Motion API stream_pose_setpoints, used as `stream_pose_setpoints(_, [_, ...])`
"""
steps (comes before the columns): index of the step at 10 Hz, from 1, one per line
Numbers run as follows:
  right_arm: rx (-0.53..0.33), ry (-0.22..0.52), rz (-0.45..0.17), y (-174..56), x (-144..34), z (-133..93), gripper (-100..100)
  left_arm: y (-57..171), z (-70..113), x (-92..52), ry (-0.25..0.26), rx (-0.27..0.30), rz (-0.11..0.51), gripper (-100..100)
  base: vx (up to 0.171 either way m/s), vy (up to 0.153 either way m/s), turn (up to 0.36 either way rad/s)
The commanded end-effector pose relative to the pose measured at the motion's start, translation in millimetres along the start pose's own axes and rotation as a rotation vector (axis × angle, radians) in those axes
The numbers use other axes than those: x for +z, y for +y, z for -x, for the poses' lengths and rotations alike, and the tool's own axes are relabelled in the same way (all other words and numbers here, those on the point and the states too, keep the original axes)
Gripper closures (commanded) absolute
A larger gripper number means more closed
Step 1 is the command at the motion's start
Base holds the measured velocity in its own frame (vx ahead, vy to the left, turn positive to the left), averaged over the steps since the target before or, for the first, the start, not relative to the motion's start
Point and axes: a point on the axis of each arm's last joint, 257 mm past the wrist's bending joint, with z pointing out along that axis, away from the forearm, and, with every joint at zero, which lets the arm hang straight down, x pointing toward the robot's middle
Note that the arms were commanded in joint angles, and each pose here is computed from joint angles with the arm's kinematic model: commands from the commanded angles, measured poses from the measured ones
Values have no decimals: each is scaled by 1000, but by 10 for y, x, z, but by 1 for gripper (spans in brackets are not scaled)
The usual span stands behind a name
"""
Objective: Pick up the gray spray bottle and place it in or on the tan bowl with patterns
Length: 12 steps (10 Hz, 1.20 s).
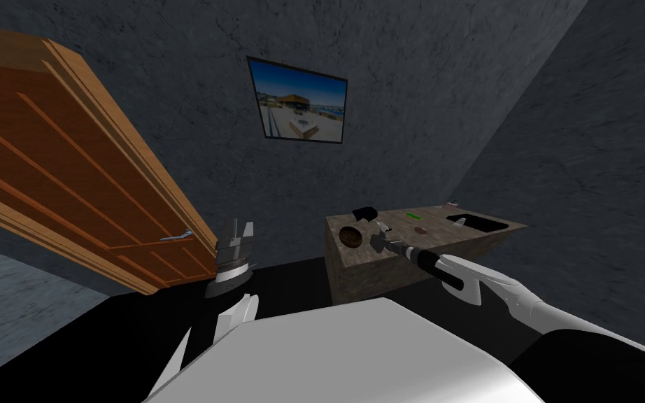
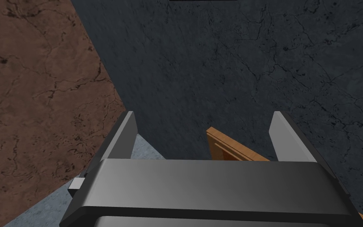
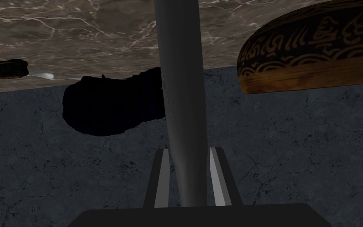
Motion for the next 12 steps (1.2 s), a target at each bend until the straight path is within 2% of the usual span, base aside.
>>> stream_pose_setpoints(1, [28,-6,-1,1,-25,79,100,0,0,0,0,0,0,0,-71,20,-16])
stream_pose_setpoints(8, [127,-22,13,90,-101,512,100,0,0,0,0,0,0,0,-58,32,-30])
stream_pose_setpoints(12, [160,-16,41,269,-123,761,100,0,0,0,0,0,0,0,-41,39,-22])
